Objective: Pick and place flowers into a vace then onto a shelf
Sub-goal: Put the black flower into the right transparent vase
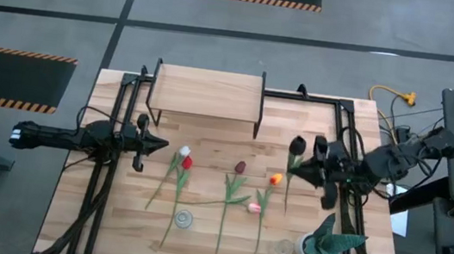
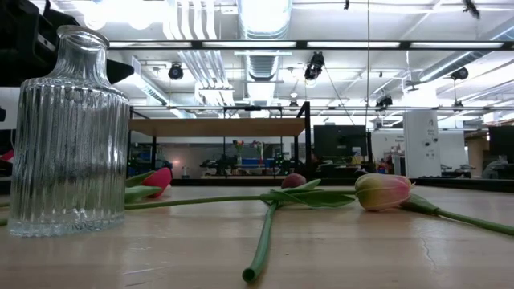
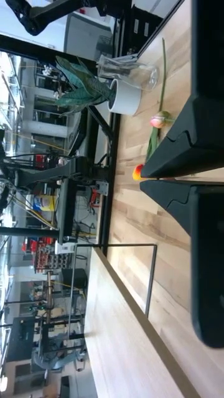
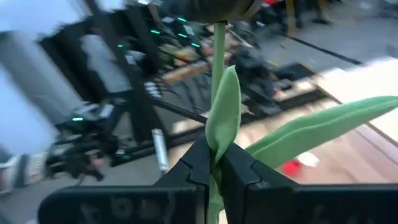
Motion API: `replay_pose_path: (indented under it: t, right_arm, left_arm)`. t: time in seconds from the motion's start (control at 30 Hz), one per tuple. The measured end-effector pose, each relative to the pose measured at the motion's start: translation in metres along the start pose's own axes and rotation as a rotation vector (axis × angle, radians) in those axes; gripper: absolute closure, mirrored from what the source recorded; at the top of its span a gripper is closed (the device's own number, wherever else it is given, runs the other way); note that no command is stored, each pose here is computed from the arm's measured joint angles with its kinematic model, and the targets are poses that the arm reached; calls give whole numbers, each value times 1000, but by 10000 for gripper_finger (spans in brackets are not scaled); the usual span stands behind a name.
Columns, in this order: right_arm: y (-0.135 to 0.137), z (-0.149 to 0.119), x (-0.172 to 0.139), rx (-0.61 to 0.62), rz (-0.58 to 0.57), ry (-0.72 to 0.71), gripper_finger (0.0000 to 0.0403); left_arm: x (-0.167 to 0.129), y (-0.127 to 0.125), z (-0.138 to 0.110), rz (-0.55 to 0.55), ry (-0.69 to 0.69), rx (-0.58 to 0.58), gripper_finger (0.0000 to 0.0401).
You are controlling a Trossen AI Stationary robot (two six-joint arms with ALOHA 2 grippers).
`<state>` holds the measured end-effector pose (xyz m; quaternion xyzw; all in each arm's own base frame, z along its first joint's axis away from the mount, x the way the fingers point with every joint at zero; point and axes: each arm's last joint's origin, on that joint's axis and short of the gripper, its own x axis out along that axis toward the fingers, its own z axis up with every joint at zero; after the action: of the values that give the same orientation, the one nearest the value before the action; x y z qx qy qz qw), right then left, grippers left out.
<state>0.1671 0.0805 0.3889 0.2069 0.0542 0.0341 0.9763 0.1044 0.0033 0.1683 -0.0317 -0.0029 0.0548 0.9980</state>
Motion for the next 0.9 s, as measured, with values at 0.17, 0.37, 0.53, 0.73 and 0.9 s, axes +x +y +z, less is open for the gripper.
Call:
replay_pose_path:
  t: [0.17, 0.37, 0.53, 0.73, 0.9]
  right_arm:
    - [18, 0, -8, -41, 119, -21, 392]
    - [33, -8, -11, -57, 196, 8, 392]
    - [41, -19, -4, -82, 216, 42, 392]
    - [47, -31, 9, -138, 204, 75, 392]
    - [49, -35, 14, -130, 205, 81, 392]
  left_arm:
    - [0, 0, -2, 1, 22, 4, 401]
    - [0, 0, -2, 2, 25, 5, 401]
    - [0, 0, -2, 2, 25, 5, 401]
    - [0, 0, -2, 2, 25, 5, 401]
    - [0, 0, -2, 1, 24, 5, 401]
